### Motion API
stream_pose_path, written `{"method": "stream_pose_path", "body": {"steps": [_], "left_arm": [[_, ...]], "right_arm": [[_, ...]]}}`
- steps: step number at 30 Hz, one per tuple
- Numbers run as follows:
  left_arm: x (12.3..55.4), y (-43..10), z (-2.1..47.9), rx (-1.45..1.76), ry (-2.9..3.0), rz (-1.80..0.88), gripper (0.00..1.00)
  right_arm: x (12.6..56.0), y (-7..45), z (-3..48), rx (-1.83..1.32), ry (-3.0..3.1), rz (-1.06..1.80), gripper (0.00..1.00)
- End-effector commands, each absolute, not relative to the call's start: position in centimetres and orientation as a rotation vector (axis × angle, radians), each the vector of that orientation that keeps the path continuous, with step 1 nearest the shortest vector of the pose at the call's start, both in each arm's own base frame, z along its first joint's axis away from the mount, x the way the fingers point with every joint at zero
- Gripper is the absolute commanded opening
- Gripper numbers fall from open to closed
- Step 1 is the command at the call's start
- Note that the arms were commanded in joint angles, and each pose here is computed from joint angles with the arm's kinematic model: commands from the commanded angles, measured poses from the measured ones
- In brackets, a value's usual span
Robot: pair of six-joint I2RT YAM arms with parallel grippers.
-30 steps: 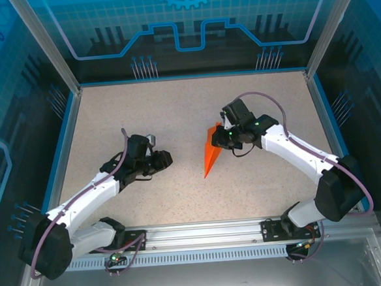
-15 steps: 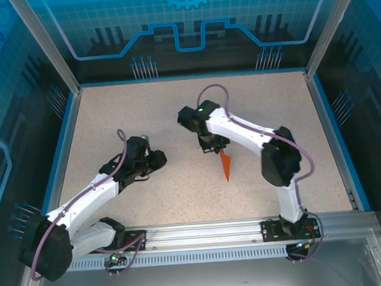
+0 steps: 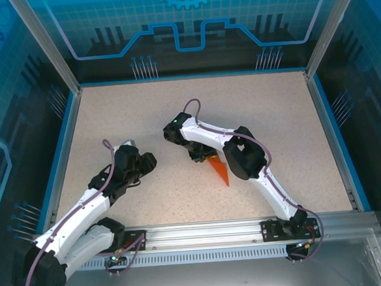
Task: Fold a paper plane with a square sheet of paper (pick it up from the middle)
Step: Turn over the paper at the center of the table.
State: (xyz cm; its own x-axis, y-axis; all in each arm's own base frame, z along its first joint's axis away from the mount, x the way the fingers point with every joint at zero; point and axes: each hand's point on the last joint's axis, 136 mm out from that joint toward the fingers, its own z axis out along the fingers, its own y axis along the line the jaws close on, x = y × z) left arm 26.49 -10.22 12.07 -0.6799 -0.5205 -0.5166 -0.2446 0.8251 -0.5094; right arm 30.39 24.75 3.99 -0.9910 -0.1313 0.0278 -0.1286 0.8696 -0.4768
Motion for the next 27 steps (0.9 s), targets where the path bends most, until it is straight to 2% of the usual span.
{"method": "stream_pose_path", "body": {"steps": [1,2,7,10,13,16,18,21,23,27], "left_arm": [[26.2,-9.9,11.1,-0.594,2.357,-0.516,0.46],[26.2,-10.0,11.1,-0.591,2.361,-0.524,0.47],[26.6,-11.2,11.2,-0.549,2.388,-0.572,0.48],[26.9,-11.8,10.9,-0.543,2.416,-0.587,0.48],[27.3,-12.8,10.9,-0.522,2.425,-0.642,0.49],[27.7,-14.2,10.7,-0.485,2.452,-0.707,0.50],[28.1,-15.2,10.5,-0.463,2.476,-0.752,0.50],[28.5,-16.9,10.4,-0.430,2.508,-0.843,0.50],[28.8,-17.7,10.2,-0.422,2.527,-0.881,0.50],[29.1,-18.5,9.5,-0.433,2.564,-0.908,0.50]], "right_arm": [[29.9,28.7,4.3,-0.237,3.086,-0.496,0.27],[30.1,29.6,4.8,-0.261,3.085,-0.402,0.30],[30.1,32.9,10.4,-0.345,2.994,0.109,0.61],[30.1,31.9,13.1,-0.333,2.915,0.291,0.69],[30.4,29.6,13.0,-0.219,2.875,0.487,0.66],[30.3,28.3,11.8,-0.103,2.849,0.755,0.46],[30.2,27.6,10.6,-0.044,2.836,0.855,0.40],[29.9,26.1,8.4,0.010,2.884,0.837,0.36],[29.8,25.0,7.0,0.036,2.916,0.764,0.39],[30.2,24.1,5.1,0.051,2.940,0.755,0.38]]}}
